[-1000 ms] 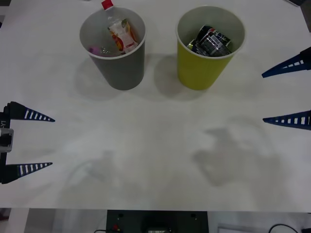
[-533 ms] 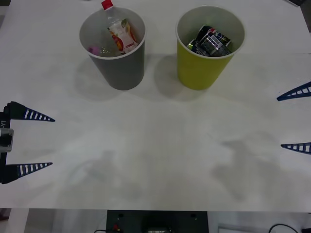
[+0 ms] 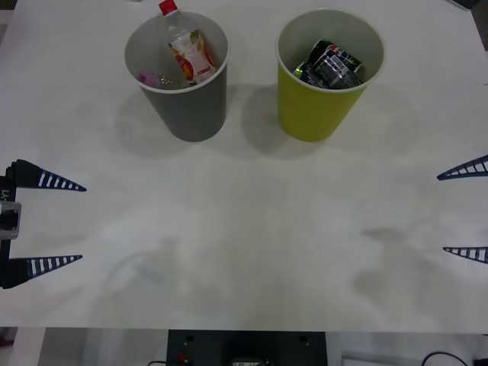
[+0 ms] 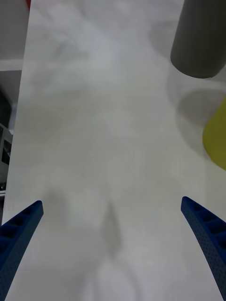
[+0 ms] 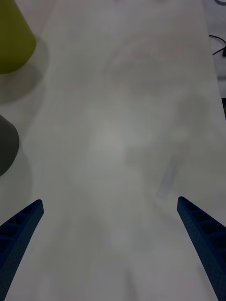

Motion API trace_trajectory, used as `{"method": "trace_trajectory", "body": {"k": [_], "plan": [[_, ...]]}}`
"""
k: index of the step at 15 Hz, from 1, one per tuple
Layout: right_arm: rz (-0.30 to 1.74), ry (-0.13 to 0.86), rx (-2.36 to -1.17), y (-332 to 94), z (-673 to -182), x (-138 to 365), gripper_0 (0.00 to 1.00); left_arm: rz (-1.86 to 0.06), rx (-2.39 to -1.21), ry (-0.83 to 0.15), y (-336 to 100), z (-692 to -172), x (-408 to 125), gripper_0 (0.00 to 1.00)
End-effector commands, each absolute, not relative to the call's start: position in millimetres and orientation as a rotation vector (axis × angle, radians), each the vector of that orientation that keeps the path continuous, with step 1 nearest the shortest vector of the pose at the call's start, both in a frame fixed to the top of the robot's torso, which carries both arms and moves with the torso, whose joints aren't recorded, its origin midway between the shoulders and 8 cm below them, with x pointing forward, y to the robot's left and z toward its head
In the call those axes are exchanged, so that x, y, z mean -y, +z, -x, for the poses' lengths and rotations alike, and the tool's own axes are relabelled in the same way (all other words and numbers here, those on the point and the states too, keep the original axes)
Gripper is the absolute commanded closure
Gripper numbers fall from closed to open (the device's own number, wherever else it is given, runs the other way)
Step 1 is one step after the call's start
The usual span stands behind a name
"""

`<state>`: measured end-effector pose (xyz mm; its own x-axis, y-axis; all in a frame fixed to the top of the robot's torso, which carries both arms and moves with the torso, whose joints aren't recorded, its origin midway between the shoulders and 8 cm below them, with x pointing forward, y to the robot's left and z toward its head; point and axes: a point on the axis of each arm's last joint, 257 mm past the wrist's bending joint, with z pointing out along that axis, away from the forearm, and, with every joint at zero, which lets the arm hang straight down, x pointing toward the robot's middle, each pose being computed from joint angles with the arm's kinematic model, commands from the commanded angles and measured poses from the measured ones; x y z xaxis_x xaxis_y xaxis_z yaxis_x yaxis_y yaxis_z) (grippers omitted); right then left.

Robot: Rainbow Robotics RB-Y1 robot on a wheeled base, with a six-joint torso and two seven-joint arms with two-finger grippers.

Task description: Put the can into the green bin and the plastic bottle into the gray bin

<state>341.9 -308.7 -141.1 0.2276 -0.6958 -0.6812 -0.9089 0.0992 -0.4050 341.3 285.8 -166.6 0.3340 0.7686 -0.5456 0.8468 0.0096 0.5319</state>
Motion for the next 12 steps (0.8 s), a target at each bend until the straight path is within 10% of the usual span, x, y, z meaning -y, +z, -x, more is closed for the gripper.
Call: {"method": "trace_trajectory", "body": {"k": [1,12], "plan": [[1.665,0.289,-1.544,-148,-343,315,0.00,-1.762,-1.444,-0.118,-167,-341,-286,0.02],[1.724,0.259,-1.595,-163,-338,328,0.00,-1.762,-1.444,-0.118,-167,-341,-286,0.02]]}}
